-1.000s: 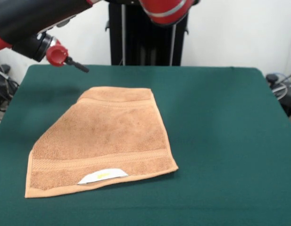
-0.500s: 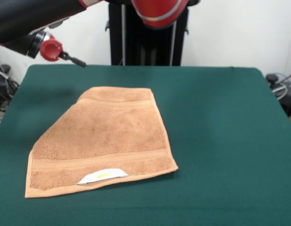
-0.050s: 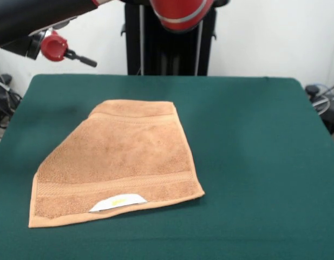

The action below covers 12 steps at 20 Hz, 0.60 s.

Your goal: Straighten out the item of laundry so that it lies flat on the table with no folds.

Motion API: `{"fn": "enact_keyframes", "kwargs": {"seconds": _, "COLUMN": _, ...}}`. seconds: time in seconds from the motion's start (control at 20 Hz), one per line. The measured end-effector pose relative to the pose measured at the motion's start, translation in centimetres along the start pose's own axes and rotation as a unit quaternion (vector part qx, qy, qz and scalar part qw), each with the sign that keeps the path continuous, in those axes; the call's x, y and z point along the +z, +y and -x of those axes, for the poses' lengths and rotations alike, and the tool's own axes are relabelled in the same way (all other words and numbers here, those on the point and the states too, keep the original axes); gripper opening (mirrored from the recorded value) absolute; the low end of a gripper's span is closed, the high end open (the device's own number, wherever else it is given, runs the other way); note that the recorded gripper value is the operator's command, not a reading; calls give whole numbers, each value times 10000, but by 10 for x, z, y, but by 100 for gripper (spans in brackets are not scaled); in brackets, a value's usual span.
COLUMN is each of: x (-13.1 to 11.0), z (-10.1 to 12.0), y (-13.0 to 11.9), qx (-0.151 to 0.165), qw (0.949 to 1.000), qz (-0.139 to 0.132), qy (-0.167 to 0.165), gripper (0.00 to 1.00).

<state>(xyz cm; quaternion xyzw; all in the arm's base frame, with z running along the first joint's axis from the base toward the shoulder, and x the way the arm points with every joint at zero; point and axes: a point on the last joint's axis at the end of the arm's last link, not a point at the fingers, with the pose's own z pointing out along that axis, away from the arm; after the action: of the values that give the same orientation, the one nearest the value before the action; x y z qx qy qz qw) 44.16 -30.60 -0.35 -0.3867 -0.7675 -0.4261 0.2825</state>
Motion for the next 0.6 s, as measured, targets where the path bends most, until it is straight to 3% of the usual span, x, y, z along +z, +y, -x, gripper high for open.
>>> {"fn": "enact_keyframes", "kwargs": {"seconds": 0.25, "x": -1, "z": 11, "y": 19, "qx": -319, "qw": 9993, "qz": -42, "qy": -177, "gripper": 0}}
{"fn": "enact_keyframes", "kwargs": {"seconds": 0.6, "x": 23, "z": 13, "y": 52, "qx": -742, "qw": 9967, "qz": 97, "qy": -329, "gripper": 0}}
